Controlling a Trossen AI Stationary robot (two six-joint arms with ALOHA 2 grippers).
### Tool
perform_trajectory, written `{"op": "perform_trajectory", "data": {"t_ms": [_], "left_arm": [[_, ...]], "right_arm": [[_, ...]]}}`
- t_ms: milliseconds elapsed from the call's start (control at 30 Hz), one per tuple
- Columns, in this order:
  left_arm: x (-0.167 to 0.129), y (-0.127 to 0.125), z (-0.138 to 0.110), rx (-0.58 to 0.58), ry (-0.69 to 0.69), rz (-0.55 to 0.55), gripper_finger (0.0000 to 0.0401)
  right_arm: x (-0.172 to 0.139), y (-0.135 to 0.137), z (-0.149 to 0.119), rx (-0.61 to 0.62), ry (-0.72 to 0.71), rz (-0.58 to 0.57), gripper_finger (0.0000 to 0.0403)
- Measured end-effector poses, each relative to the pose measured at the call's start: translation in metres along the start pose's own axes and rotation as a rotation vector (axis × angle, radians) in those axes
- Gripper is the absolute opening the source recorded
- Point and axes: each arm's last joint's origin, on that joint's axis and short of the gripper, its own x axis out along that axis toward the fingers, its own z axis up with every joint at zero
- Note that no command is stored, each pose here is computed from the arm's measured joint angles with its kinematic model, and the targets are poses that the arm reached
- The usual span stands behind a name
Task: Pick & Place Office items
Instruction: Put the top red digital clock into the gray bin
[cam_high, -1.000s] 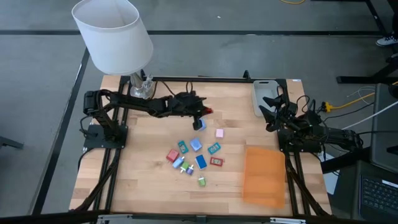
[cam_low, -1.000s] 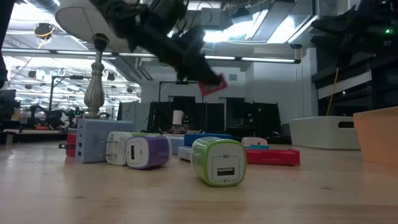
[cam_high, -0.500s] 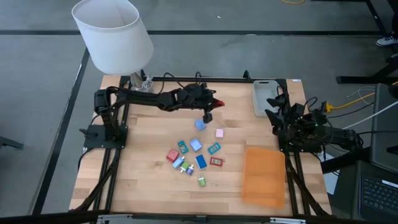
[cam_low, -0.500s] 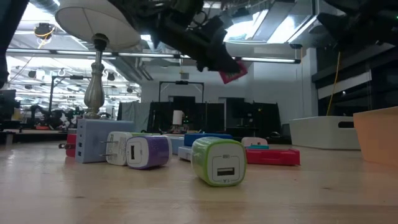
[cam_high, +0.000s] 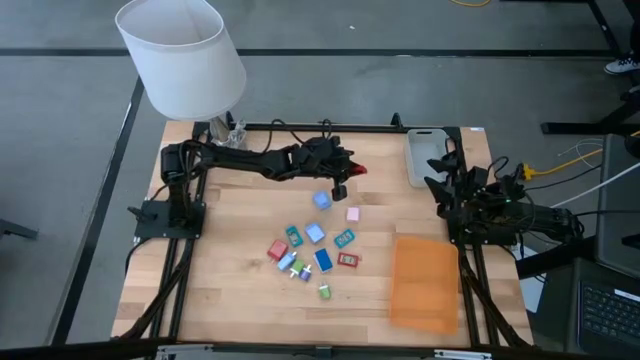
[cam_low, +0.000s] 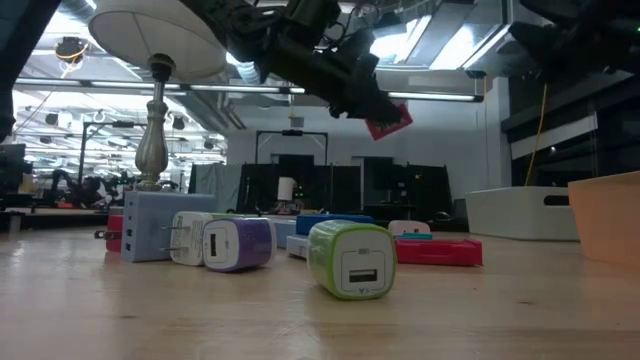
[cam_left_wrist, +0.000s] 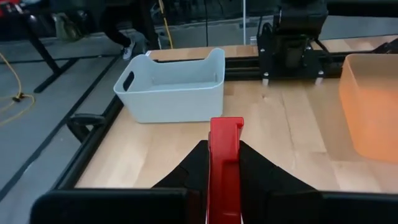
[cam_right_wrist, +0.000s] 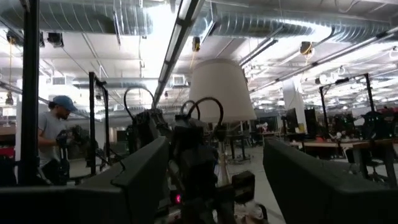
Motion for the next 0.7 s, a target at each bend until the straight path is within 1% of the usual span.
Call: {"op": "perform_trajectory", "data": {"t_ms": [67, 100, 167, 233, 333, 400, 500, 700], "left_arm": [[0.000, -0.001, 0.004, 0.004, -0.045, -0.018, 0.0044], [0.000, -0.002, 0.008, 0.002, -0.087, -0.036, 0.0044], [-0.002, -0.004, 0.019, -0.005, -0.211, -0.091, 0.0044], [-0.006, -0.006, 0.033, -0.013, -0.354, -0.149, 0.0044], [-0.013, -0.006, 0.048, -0.037, -0.536, -0.217, 0.0044], [-0.018, -0.006, 0.055, -0.059, -0.617, -0.258, 0.0044], [-0.023, -0.007, 0.061, -0.078, -0.681, -0.313, 0.0044], [-0.022, -0.010, 0.060, -0.081, -0.670, -0.331, 0.0044]], "right_arm": [[0.000, -0.001, -0.005, -0.007, 0.053, -0.018, 0.0261], [0.000, -0.002, -0.008, -0.013, 0.086, -0.049, 0.0261], [-0.001, -0.004, -0.014, -0.027, 0.144, -0.125, 0.0261], [-0.001, -0.005, -0.018, -0.037, 0.180, -0.159, 0.0261], [0.000, -0.006, -0.018, -0.039, 0.174, -0.173, 0.0261], [0.000, -0.006, -0.017, -0.037, 0.162, -0.175, 0.0261], [0.001, -0.005, -0.015, -0.031, 0.142, -0.167, 0.0261], [0.003, -0.005, -0.016, -0.012, 0.144, -0.159, 0.0261]]}}
